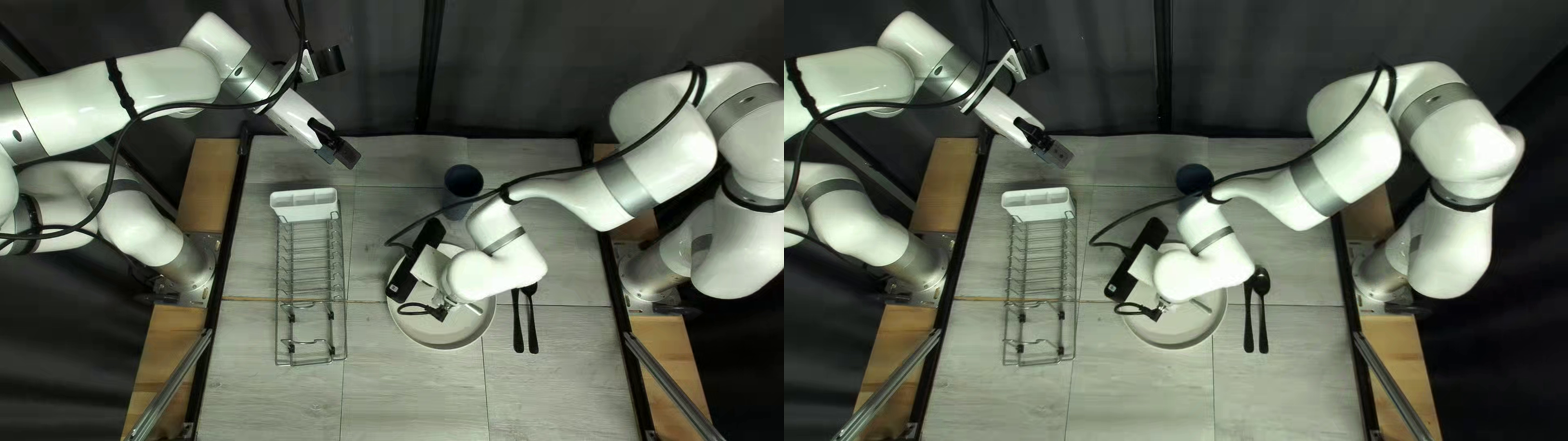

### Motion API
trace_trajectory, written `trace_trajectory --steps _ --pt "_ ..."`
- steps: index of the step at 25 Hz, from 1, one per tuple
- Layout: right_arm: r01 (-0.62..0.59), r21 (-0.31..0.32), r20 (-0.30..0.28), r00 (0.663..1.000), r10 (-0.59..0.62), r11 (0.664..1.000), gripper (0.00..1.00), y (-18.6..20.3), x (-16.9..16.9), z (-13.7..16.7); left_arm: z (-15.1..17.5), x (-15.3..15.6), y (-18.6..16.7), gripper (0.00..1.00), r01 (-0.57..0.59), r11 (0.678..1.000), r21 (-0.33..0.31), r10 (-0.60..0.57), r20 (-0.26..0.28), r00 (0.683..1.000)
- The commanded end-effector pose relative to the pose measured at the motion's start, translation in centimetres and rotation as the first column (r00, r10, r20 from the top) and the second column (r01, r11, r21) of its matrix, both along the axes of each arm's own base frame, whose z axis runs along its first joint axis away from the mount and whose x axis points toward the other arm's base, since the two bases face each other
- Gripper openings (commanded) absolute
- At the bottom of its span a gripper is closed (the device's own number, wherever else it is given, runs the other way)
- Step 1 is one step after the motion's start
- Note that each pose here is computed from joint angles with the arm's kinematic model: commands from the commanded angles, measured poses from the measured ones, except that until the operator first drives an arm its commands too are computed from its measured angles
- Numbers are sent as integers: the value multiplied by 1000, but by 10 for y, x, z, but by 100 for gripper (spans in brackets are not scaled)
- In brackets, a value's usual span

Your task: Pick up and place plate onto table. Place down one fork to the left of the plate. Place spoon and knife to the right of the plate. Place cup above the knife and spoon

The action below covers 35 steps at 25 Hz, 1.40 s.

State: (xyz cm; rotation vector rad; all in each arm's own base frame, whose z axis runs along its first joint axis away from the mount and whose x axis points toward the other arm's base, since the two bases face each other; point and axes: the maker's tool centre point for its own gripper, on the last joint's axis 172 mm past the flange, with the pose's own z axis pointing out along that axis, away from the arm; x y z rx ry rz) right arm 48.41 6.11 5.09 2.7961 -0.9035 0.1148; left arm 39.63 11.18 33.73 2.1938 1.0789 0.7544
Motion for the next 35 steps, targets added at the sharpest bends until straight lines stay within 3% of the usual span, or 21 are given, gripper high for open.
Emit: trace_trajectory --steps 1,4,6,11,17,22,27,33,35 --pt "36 2 12 999 -36 999 0 0 1 -16 0 0 0 100 0 1000 0 0 0 1000" --pt "48 13 16 999 -48 999 0 -7 -1 -26 0 0 0 100 0 1000 0 0 0 1000" --pt "50 17 18 999 -50 999 100 -8 -1 -27 0 0 0 100 0 1000 0 0 0 1000" --pt "35 0 22 999 -35 999 100 -12 -24 2 0 0 0 100 0 1000 0 0 0 1000" --pt "-76 -86 15 997 78 993 100 -14 -114 134 0 0 0 100 0 1000 0 0 0 1000" --pt "-221 -73 29 974 224 972 100 -29 -172 200 0 0 0 100 0 1000 0 0 0 1000" --pt "-340 -3 53 939 339 941 100 -66 -209 238 0 0 0 100 0 1000 0 0 0 1000" --pt "-363 7 59 930 362 932 100 -71 -215 243 -1 -1 3 100 0 1000 -8 0 10 1000" --pt "-363 7 59 930 362 932 100 -71 -215 243 14 18 0 100 44 997 67 -45 16 999"
